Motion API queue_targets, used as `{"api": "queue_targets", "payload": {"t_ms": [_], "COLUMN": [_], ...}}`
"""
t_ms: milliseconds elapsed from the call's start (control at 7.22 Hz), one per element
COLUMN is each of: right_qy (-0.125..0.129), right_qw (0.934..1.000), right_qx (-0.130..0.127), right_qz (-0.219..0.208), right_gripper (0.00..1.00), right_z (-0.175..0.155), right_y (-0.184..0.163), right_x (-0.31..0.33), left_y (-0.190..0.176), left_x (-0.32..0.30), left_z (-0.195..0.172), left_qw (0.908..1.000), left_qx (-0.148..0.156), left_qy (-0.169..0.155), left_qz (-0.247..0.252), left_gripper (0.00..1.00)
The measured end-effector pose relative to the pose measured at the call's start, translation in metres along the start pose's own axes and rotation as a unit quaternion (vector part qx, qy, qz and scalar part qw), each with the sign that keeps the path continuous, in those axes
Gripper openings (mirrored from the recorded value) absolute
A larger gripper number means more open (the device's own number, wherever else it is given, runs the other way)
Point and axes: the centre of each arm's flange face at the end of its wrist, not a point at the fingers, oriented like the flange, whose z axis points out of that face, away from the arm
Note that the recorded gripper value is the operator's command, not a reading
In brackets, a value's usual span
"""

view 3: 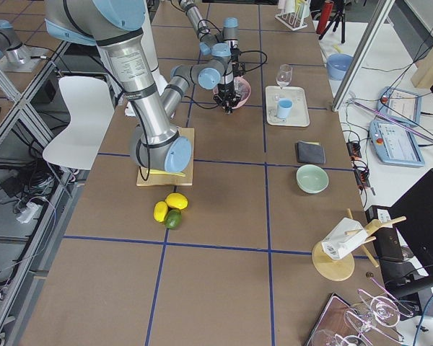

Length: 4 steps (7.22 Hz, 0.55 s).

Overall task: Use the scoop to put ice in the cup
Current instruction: 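Drag the scoop through the ice and lift it out with cubes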

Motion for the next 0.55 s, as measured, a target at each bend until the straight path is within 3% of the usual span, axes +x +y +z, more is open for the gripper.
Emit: {"api": "queue_targets", "payload": {"t_ms": [554], "right_qy": [-0.024], "right_qw": [0.9982], "right_qx": [0.049], "right_qz": [0.025], "right_gripper": [0.00], "right_z": [-0.023], "right_y": [0.024], "right_x": [0.035], "left_y": [0.011], "left_x": [-0.012], "left_z": [-0.014], "left_qw": [0.9996], "left_qx": [-0.022], "left_qy": [-0.009], "left_qz": [-0.012], "left_gripper": [1.00]}}
